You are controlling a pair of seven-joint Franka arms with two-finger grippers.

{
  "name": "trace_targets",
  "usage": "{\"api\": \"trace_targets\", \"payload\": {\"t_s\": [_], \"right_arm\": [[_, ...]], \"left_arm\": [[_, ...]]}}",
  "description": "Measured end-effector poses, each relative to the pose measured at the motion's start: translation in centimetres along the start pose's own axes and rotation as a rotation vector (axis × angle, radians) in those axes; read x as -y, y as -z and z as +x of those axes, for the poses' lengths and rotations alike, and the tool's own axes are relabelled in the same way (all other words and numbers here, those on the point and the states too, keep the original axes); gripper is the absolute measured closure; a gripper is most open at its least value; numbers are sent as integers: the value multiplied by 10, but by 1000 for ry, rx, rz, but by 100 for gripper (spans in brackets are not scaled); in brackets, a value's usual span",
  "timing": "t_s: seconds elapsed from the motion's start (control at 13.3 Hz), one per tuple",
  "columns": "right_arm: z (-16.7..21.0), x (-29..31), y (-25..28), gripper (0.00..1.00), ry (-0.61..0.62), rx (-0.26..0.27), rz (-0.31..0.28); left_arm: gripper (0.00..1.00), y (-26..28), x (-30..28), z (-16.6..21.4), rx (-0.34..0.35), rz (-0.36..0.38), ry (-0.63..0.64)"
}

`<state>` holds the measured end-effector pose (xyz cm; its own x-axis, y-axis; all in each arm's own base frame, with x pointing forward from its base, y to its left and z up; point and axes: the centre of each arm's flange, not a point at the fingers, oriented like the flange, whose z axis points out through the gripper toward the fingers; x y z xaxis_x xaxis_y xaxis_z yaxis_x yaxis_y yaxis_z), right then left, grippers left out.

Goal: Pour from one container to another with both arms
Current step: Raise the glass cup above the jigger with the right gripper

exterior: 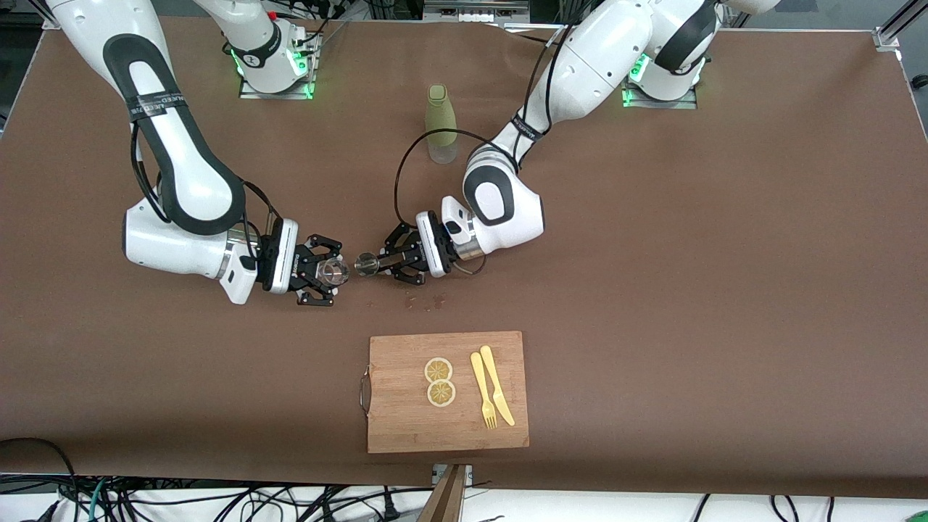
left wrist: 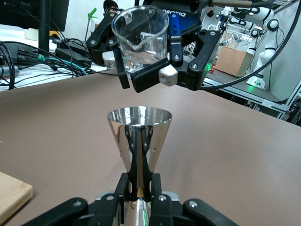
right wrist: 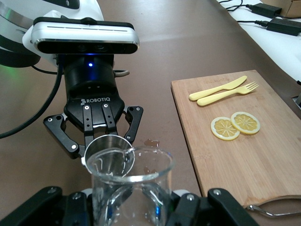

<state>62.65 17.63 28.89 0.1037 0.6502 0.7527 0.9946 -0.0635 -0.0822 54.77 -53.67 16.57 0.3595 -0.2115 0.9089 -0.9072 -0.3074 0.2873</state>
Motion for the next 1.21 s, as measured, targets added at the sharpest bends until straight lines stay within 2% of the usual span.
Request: {"api": "trace_targets", "payload": {"t_s": [0.3,0.6,0.98,1.21], "right_arm": [[6,3,-4,87,18,16,12],[8,5,-7,87,13,73,33],[10,5,-6,87,15,98,38],[25,6,-9,87,1,165,49]], "left_arm": [[78,0,0,0,0,0,0],[78,0,0,1,-2,0,-1],[78,-1,0,1,-1,0,-1],[78,-1,0,1,-1,0,-1]]}}
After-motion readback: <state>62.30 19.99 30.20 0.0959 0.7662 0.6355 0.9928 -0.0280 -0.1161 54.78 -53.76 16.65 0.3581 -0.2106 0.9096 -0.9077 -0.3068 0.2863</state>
